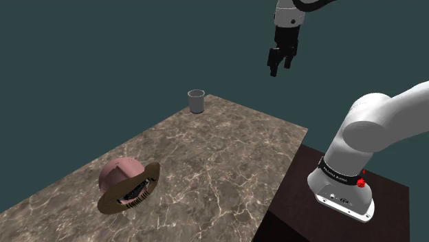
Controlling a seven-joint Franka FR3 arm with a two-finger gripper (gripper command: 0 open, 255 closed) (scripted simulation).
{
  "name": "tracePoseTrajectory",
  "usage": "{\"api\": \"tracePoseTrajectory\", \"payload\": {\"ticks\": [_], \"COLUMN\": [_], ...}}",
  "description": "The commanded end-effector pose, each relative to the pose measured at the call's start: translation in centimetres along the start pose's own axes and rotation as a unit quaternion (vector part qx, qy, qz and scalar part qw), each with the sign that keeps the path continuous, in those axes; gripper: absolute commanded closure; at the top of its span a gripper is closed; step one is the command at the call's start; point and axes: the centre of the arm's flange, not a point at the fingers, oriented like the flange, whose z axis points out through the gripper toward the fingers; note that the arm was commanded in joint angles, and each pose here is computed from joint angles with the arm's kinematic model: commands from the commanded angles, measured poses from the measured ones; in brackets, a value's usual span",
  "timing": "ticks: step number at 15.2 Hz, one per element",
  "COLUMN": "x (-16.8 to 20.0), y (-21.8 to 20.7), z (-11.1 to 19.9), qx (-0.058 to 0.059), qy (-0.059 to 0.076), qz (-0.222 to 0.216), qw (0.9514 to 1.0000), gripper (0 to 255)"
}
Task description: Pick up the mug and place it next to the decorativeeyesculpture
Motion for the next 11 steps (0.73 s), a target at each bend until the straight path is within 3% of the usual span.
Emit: {"api": "tracePoseTrajectory", "payload": {"ticks": [1, 11], "x": [0.0, 10.6], "y": [0.0, -6.4], "z": [0.0, 4.1], "qx": [0.000, 0.006], "qy": [0.000, 0.000], "qz": [0.000, 0.004], "qw": [1.0000, 1.0000], "gripper": [0, 0]}}
